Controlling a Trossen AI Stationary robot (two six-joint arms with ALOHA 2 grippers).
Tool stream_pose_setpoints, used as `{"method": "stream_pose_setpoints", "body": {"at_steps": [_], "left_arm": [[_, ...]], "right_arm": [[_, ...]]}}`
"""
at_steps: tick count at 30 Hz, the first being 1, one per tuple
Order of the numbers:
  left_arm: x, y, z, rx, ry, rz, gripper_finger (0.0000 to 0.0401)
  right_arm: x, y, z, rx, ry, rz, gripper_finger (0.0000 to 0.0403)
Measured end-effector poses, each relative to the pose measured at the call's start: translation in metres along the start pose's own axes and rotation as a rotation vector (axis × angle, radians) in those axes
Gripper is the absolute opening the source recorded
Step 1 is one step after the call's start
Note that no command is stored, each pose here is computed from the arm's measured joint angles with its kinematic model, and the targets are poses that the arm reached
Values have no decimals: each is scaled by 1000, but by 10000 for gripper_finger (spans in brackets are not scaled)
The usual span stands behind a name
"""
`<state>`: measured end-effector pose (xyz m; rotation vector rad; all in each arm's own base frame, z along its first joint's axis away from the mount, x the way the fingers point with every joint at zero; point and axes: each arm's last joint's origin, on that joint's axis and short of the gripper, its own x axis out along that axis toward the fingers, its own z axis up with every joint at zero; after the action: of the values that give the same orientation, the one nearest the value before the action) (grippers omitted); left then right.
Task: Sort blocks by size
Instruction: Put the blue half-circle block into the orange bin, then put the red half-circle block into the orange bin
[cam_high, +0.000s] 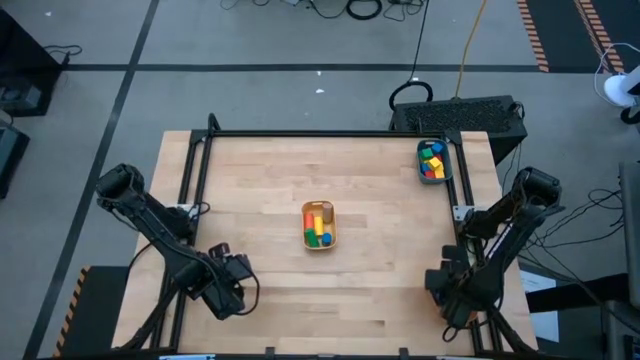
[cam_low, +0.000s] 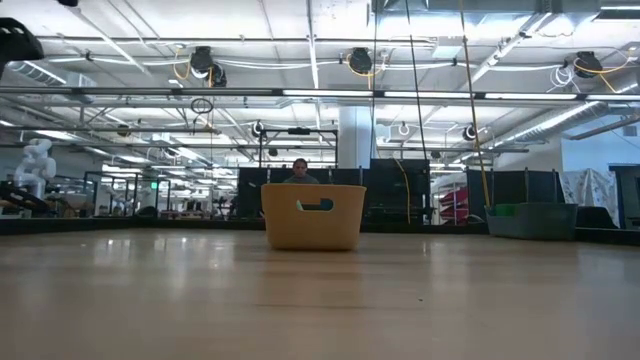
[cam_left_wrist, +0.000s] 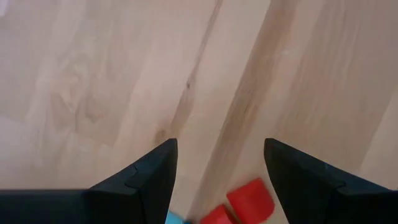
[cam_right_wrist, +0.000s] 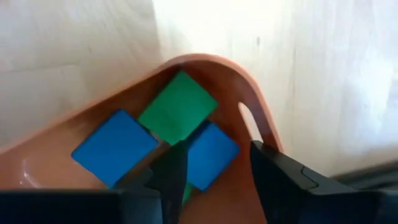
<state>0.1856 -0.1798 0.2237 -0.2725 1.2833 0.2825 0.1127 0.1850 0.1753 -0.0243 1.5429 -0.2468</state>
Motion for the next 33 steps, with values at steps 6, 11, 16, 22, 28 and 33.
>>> {"method": "stream_pose_setpoints", "body": {"at_steps": [6, 11, 16, 22, 28, 33], "left_arm": [[0, -1, -2, -1, 86, -38, 240], [-1, -4, -8, -29, 110, -47, 240], [3, -7, -18, -41, 115, -53, 240], [7, -14, -36, 193, 91, -121, 240], [12, -19, -47, 477, 23, -162, 240], [30, -18, -54, 588, 90, -169, 240]], "right_arm": [[-21, -2, 1, 69, 10, -57, 177], [-50, 3, 8, 39, -171, -74, 168], [-71, 10, 15, 21, -356, -48, 164], [-75, 12, 18, -8, -415, -49, 164], [-76, 12, 20, -30, -465, -69, 164], [-76, 13, 20, -30, -473, -61, 164]]}}
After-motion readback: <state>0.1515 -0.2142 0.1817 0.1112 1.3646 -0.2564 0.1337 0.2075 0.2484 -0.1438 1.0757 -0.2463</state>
